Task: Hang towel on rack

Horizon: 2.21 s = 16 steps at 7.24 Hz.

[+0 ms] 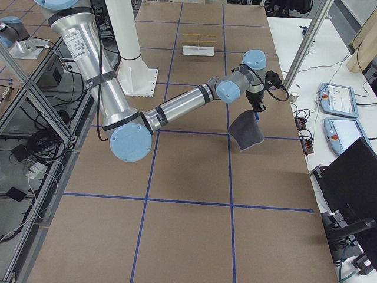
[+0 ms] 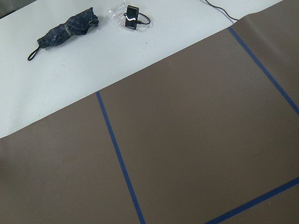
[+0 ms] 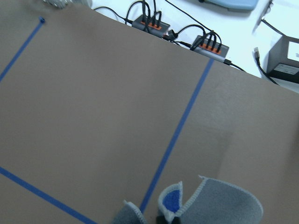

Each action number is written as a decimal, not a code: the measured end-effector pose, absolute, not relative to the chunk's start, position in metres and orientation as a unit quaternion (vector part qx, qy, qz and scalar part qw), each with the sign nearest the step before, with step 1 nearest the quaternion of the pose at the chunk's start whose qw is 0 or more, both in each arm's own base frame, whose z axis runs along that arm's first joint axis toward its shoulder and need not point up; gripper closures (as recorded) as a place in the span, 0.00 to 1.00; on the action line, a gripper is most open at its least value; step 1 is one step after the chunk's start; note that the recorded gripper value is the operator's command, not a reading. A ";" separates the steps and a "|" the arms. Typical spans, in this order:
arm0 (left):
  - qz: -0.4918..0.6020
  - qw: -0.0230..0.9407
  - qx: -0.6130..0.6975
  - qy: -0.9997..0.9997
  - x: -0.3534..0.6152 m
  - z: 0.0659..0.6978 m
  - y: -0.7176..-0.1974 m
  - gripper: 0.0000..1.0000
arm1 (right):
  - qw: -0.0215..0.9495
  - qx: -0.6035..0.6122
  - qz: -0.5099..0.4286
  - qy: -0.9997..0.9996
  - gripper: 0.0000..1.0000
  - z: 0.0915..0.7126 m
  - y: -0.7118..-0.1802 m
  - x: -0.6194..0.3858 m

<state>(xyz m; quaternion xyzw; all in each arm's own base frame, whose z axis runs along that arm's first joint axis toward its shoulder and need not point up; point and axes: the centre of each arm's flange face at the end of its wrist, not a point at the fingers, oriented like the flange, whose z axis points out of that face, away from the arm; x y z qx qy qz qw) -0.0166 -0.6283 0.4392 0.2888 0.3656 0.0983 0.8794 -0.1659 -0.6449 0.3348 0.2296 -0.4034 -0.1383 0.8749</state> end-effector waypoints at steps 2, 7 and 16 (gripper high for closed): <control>0.054 0.864 0.244 0.437 0.079 0.366 -0.667 0.01 | 0.875 0.240 -0.117 -0.405 1.00 0.283 -0.649 -0.228; -0.191 0.817 0.102 0.534 0.306 0.230 -0.695 0.02 | 0.873 0.306 -0.074 -0.374 1.00 0.184 -0.606 -0.376; -0.347 0.715 -0.034 0.606 0.440 0.119 -0.667 0.12 | 0.834 0.418 -0.128 -0.337 1.00 0.082 -0.512 -0.505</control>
